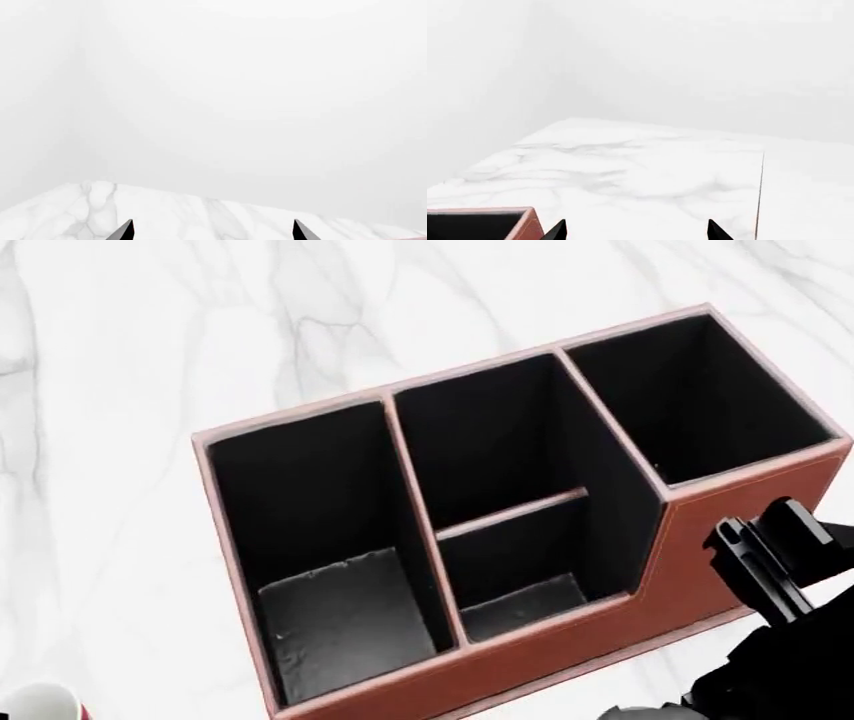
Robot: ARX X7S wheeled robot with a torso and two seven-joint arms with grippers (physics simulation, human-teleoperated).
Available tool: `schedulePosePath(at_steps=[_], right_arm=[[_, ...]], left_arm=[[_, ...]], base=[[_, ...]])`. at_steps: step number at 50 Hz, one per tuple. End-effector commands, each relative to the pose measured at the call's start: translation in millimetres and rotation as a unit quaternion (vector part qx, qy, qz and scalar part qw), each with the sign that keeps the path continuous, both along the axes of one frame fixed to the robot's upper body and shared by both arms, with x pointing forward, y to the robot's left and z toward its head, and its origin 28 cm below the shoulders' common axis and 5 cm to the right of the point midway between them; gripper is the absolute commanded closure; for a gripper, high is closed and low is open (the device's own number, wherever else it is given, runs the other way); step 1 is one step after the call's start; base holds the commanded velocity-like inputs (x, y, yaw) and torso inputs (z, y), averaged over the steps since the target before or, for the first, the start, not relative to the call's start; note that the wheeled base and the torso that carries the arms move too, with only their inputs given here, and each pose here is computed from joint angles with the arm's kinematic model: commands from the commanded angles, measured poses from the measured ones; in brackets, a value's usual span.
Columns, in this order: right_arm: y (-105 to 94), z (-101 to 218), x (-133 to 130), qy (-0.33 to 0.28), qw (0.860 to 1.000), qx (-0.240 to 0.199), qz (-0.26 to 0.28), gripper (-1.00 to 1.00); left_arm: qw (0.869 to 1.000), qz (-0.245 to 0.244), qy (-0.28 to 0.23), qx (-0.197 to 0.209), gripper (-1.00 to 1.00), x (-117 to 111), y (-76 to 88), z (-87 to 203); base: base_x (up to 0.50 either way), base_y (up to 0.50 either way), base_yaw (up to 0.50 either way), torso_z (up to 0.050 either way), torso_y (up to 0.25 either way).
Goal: Pick up the book and place it in the left compartment of the caddy.
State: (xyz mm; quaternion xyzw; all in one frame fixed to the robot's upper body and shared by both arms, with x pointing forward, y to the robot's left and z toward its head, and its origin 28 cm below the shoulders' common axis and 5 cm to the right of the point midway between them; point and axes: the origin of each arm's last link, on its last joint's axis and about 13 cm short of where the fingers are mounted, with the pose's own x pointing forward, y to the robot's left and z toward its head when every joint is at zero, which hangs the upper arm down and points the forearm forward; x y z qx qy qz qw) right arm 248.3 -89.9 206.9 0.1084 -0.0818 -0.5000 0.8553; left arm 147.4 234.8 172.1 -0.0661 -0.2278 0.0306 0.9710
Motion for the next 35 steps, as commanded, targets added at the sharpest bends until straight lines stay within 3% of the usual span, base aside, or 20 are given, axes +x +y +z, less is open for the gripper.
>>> schedulePosePath(at_steps=[1, 10, 14, 22, 35], right_arm=[[5.0, 2.8, 12.6, 0.02, 0.996, 0.067, -0.048, -1.0], [7.2, 1.7, 14.4, 0.037, 0.99, 0.106, -0.083, -1.0], [9.3, 3.2, 15.6, 0.031, 0.989, 0.122, -0.076, -1.0], [3.9, 6.1, 19.6, 0.043, 0.988, 0.12, -0.09, -1.0], [-9.5, -1.8, 30.4, 0.057, 0.979, 0.159, -0.115, -1.0]], left_arm=[[1.0, -0.001, -0.002, -0.001, -1.0, -0.7, 0.5, 1.4], [1.0, 0.001, -0.008, -0.002, -1.0, -1.6, 2.4, 2.8], [1.0, 0.002, -0.009, -0.004, -1.0, -2.1, 3.2, 3.5], [1.0, 0.003, -0.01, -0.004, -1.0, -2.8, 3.4, 4.3], [1.0, 0.004, -0.011, -0.008, -1.0, -3.3, 4.3, 5.8]], base=[[0.0, 0.0, 0.0, 0.0, 0.0], [0.0, 0.0, 0.0, 0.0, 0.0], [0.0, 0.0, 0.0, 0.0, 0.0], [0.0, 0.0, 0.0, 0.0, 0.0], [0.0, 0.0, 0.0, 0.0, 0.0]])
